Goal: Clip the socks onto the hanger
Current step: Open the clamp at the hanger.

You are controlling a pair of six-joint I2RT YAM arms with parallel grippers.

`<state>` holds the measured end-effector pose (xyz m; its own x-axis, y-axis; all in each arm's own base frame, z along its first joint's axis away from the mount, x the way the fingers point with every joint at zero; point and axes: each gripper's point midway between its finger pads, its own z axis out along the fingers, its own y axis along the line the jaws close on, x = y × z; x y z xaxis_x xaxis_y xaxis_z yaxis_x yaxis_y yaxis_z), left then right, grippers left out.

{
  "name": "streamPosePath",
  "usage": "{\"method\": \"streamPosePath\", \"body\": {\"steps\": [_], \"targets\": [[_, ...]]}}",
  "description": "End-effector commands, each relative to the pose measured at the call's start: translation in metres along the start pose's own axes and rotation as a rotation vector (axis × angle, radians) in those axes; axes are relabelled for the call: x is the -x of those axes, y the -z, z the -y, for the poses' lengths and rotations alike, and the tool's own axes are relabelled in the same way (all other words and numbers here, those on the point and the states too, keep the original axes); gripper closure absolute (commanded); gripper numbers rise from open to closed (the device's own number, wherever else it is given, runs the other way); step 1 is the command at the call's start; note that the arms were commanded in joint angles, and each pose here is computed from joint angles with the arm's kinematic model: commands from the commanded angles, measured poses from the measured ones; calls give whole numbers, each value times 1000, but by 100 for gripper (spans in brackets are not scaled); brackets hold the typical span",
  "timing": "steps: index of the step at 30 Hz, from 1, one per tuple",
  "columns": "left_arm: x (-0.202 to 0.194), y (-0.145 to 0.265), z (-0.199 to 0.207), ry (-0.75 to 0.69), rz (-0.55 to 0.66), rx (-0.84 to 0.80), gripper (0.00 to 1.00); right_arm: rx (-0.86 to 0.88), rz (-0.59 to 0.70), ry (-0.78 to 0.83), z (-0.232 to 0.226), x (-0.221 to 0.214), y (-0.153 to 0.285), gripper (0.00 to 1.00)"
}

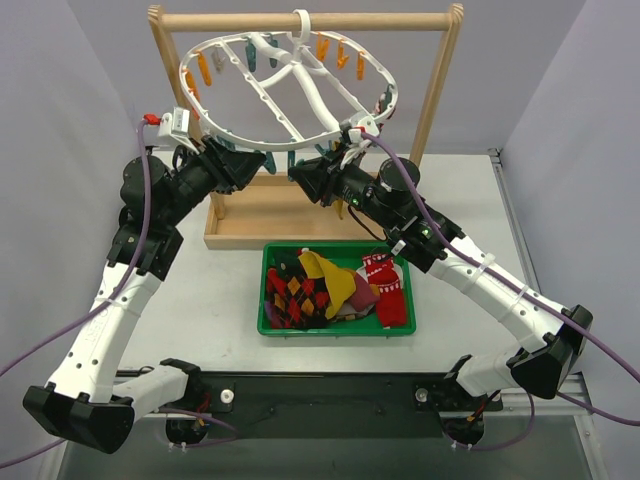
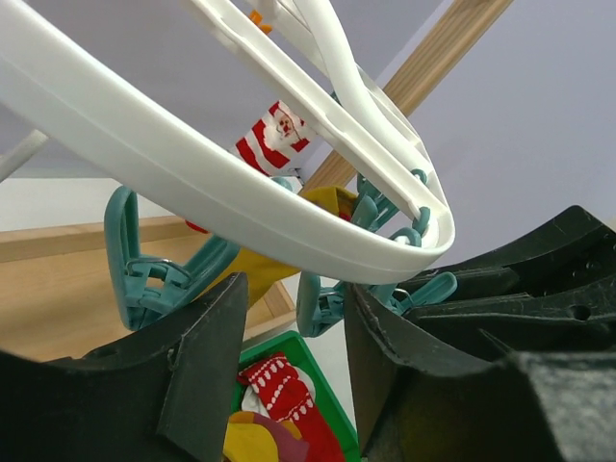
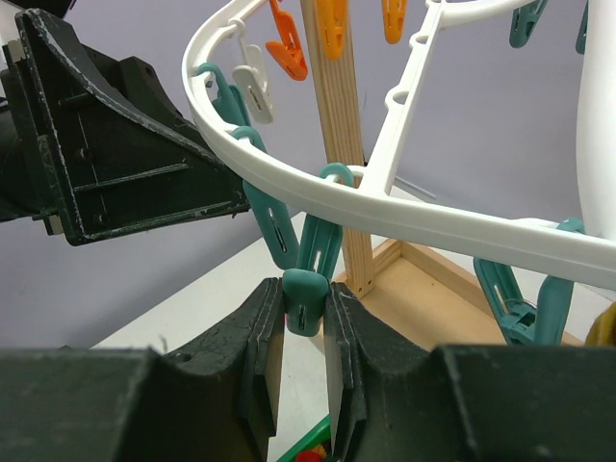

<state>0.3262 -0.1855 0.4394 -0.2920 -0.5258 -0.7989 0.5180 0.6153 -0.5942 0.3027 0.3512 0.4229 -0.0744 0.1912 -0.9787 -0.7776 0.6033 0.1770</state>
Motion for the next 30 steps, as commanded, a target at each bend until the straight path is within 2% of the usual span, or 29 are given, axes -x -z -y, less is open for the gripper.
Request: {"method": "streamPosePath", "body": {"steps": [1, 6, 9, 10, 13, 17, 20, 21, 22, 24, 25, 27, 28, 30], "targets": [[28, 1, 17, 24, 81, -34, 46, 91, 22, 1, -23, 15, 3, 100], [33, -3, 19, 32, 88, -42, 57, 93, 15, -2, -24, 12, 2, 100], [36, -4, 20, 26, 95, -42, 68, 91, 11, -5, -23, 11, 3, 100], [35, -5, 19, 29, 91, -42, 77, 89, 8, -6, -23, 10, 3, 100], [32, -4, 19, 31, 84, -44, 85, 85, 10, -5, -22, 11, 4, 100], [33, -2, 20, 28, 86, -48, 95, 71, 13, 7, -19, 11, 6, 100], [36, 0, 24, 25, 91, -55, 98, 31, 34, 39, -10, 11, 9, 100], [36, 1, 24, 25, 91, -55, 98, 6, 46, 56, -5, 12, 11, 96], [36, 2, 26, 25, 92, -57, 98, -13, 67, 67, -3, 18, 16, 85], [36, 3, 26, 26, 89, -53, 98, -47, 83, 120, 6, 17, 19, 76], [35, 3, 25, 28, 85, -51, 98, -72, 102, 153, 10, 23, 25, 64], [36, 4, 25, 30, 85, -45, 98, -108, 124, 242, 18, 19, 32, 58], [37, 5, 26, 30, 88, -44, 98, -149, 163, 264, 23, 29, 42, 52], [37, 5, 26, 31, 87, -45, 98, -189, 195, 320, 26, 30, 50, 50]]}}
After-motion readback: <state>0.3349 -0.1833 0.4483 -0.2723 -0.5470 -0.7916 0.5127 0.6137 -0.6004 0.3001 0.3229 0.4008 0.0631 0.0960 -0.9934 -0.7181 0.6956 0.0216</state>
